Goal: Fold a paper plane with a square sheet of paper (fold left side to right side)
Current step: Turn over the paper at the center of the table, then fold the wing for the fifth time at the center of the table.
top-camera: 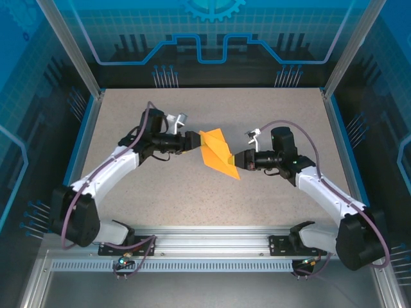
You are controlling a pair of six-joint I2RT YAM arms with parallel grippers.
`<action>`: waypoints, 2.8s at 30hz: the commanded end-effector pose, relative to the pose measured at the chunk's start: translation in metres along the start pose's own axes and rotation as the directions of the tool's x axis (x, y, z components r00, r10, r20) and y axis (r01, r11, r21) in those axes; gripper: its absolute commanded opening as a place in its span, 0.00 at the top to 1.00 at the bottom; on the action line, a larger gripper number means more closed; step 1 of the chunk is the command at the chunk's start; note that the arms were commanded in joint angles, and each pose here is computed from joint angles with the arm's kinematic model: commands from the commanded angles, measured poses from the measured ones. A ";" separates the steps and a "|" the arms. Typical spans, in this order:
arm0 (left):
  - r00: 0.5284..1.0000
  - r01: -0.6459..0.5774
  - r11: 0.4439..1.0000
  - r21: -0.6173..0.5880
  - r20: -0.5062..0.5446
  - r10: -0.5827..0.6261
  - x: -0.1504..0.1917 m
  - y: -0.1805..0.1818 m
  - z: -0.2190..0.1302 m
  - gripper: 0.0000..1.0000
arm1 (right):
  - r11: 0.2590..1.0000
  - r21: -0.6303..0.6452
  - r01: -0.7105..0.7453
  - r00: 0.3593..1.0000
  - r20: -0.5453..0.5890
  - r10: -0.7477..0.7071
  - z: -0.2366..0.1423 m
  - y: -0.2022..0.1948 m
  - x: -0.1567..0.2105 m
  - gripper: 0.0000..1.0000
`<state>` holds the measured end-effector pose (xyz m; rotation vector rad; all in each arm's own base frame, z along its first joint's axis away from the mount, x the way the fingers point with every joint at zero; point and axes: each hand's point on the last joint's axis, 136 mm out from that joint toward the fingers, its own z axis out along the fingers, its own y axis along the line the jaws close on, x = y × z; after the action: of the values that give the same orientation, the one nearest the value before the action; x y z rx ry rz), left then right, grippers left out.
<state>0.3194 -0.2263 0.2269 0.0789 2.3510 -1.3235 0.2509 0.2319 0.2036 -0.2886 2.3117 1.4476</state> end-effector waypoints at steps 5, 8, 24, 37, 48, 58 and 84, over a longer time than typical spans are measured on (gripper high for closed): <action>0.980 -0.016 0.969 -0.248 0.187 0.064 -0.005 0.021 -0.058 0.21 | 0.711 0.632 0.310 0.950 -0.172 -0.261 -0.025 -0.042 0.004 0.96; 0.969 0.012 0.949 -0.315 0.238 0.067 -0.004 0.028 -0.074 0.19 | 0.448 0.793 0.413 0.901 -0.282 -0.331 -0.036 -0.050 -0.008 0.96; 0.938 0.135 0.889 -0.437 0.345 0.028 0.002 0.051 -0.111 0.16 | -0.296 0.602 0.742 0.590 -0.795 -0.137 0.032 -0.087 0.014 0.92; 0.953 0.148 0.896 -0.418 0.301 -0.017 0.009 0.057 -0.099 0.15 | 0.109 0.497 0.861 0.506 -0.858 -0.083 0.095 -0.119 0.092 0.67; 0.972 0.210 0.915 -0.346 0.173 -0.158 0.029 0.077 -0.059 0.14 | 0.414 0.527 0.742 0.634 -0.752 -0.180 0.091 -0.077 0.095 0.35; 0.946 0.323 0.931 -0.169 0.019 -0.325 0.046 0.096 0.006 0.19 | 0.671 0.566 0.478 0.854 -0.477 -0.207 0.055 -0.055 0.066 0.31; 0.939 0.228 0.963 -0.142 -0.227 -0.256 0.056 0.103 0.146 0.55 | 0.911 0.412 0.017 1.000 -0.028 -0.006 -0.015 -0.089 0.043 0.33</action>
<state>0.3421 -0.2909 0.0489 -0.1923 2.7459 -1.3178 0.2409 0.1791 0.1140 -0.1936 2.5828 0.8750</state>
